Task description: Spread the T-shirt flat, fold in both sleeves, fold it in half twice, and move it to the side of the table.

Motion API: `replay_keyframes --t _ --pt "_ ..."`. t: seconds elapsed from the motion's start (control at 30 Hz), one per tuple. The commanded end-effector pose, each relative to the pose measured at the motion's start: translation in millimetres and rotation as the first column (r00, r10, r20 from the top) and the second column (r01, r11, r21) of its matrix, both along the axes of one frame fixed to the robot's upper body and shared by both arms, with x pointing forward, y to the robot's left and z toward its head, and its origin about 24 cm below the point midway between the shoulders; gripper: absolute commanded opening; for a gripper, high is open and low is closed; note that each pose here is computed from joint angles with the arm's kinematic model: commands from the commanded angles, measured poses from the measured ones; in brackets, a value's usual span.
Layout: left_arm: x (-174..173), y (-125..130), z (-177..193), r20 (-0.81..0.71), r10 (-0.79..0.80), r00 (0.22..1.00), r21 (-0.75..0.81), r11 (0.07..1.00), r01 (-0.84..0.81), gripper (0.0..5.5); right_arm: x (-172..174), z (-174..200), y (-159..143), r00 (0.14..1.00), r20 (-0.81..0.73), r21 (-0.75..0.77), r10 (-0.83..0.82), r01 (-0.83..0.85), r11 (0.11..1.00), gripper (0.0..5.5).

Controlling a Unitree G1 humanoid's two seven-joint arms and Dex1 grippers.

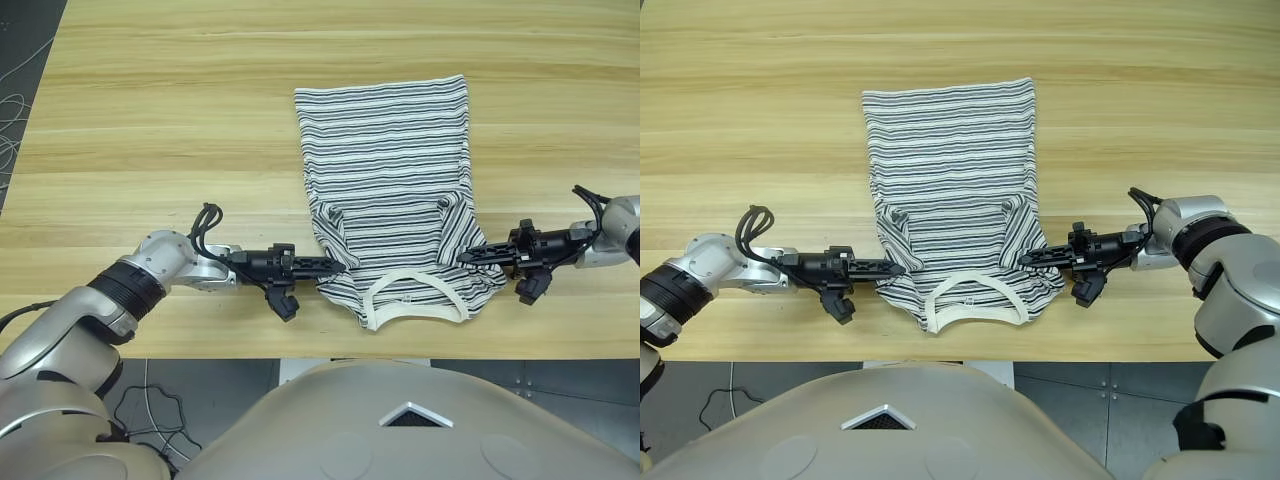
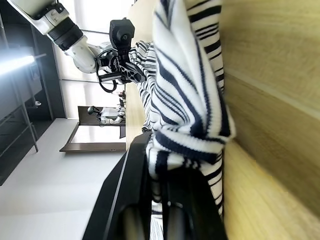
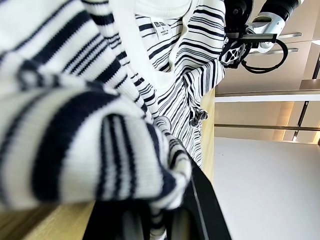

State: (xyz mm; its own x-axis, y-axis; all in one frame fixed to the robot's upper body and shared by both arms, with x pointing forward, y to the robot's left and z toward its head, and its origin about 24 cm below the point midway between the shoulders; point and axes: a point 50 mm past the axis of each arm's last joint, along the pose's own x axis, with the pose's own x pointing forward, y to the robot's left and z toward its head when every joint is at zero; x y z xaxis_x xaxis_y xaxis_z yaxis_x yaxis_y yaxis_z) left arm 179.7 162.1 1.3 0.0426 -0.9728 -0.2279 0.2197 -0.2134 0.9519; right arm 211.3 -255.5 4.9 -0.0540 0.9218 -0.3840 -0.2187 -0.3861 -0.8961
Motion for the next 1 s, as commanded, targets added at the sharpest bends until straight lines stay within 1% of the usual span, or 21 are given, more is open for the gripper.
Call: replay_keyframes --t 0.03,0.1,0.17,0.3,0.47,0.57,0.67,0.77,0.83,0.9,0.93,1.0 --pt "-44 27 -47 -0.222 0.009 0.975 0.350 0.934 0.071 0.10 -20 -20 2 0.993 -0.115 -0.105 0.020 -0.033 0.994 0.12" --pt "-47 31 -48 -0.264 0.040 0.964 0.389 0.919 0.068 0.10 -20 -18 6 0.989 -0.144 -0.106 0.032 -0.047 0.993 0.10" --pt "-52 35 -48 -0.295 0.051 0.954 0.416 0.906 0.080 0.10 -25 -19 6 0.985 -0.154 -0.122 0.077 -0.096 0.988 0.10" --pt "-68 43 -42 -0.335 -0.012 0.942 0.460 0.871 0.175 0.10 -39 -18 -1 0.973 -0.136 -0.112 0.188 -0.203 0.973 0.10" --pt "-86 39 -24 -0.369 -0.094 0.925 0.416 0.873 0.255 0.10 -52 -13 -4 0.956 -0.106 -0.048 0.274 -0.280 0.959 0.10" --pt "-96 35 -20 -0.388 -0.117 0.914 0.390 0.878 0.277 0.10 -54 -11 -4 0.956 -0.081 -0.017 0.283 -0.285 0.958 0.10" --pt "-86 29 -13 -0.352 -0.078 0.933 0.352 0.912 0.209 0.10 -47 -7 3 0.967 -0.049 0.025 0.250 -0.249 0.968 0.10" --pt "-52 27 0 -0.265 0.019 0.964 0.299 0.952 0.063 0.10 -38 1 18 0.977 -0.028 0.088 0.212 -0.209 0.974 0.10" --pt "-37 29 10 -0.239 0.079 0.968 0.253 0.967 -0.016 0.10 -28 13 28 0.982 -0.001 0.137 0.189 -0.187 0.973 0.10" --pt "-27 27 20 -0.265 0.147 0.953 0.178 0.979 -0.101 0.10 -18 23 36 0.986 0.031 0.170 0.164 -0.167 0.971 0.10" --pt "-20 25 25 -0.301 0.206 0.931 0.118 0.977 -0.178 0.10 -14 27 39 0.988 0.045 0.183 0.149 -0.155 0.971 0.10" --pt "-7 23 34 -0.361 0.283 0.889 0.053 0.958 -0.283 0.10 -8 32 40 0.990 0.062 0.184 0.124 -0.133 0.974 0.10"
